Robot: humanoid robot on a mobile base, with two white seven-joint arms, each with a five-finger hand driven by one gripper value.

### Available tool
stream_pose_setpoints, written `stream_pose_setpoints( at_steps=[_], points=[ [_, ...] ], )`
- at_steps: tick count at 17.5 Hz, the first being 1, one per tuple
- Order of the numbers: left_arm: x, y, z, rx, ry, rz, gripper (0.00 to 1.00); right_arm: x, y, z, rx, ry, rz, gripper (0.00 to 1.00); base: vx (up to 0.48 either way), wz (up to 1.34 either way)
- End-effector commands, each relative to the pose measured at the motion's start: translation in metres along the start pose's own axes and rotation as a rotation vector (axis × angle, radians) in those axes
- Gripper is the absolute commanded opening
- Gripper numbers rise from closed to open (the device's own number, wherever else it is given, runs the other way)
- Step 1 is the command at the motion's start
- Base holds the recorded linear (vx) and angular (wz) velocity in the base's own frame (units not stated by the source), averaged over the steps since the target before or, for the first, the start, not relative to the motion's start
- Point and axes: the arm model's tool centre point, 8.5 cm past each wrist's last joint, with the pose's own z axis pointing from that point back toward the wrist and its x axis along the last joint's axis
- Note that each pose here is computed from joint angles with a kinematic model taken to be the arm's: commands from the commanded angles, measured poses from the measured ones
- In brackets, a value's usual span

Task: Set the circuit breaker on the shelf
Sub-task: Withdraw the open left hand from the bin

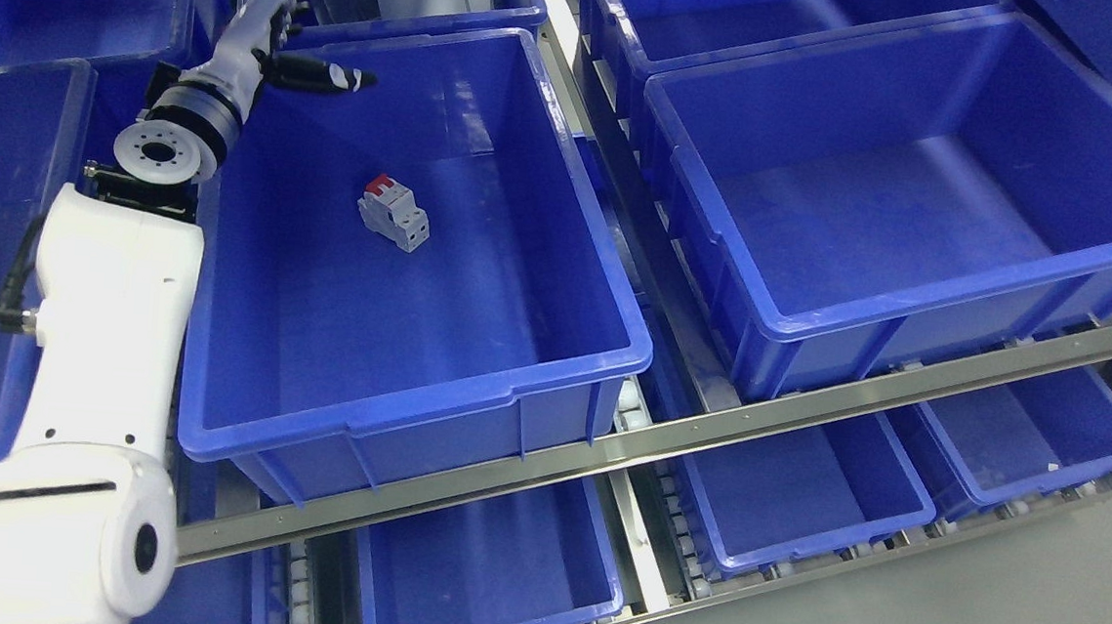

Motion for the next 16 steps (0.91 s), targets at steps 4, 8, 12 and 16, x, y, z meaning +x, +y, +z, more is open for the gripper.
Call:
stream_pose_setpoints(
  at_steps=[4, 8, 12, 16],
  points=[
    [0.042, 0.042, 0.115, 0.342, -0.329, 0.066, 0.99, -0.023, -0.010, 0.002, -0.012, 0.218, 0.054, 1.00, -0.017, -0.04],
    [0.034, -0.013, 0.154, 0.244, -0.360, -0.020, 0.99, -0.023, -0.010, 0.002, -0.012, 0.218, 0.054, 1.00, -0.070, 0.01],
    [0.014, -0.014, 0.166, 0.293, -0.324, -0.014, 1.00, -0.023, -0.010, 0.002, -0.012, 0.218, 0.054, 1.00, -0.183, -0.01],
    [0.013, -0.017, 0.166, 0.286, -0.322, -0.014, 1.00, -0.023, -0.010, 0.002, -0.012, 0.218, 0.054, 1.00, -0.261, -0.16]
  ],
)
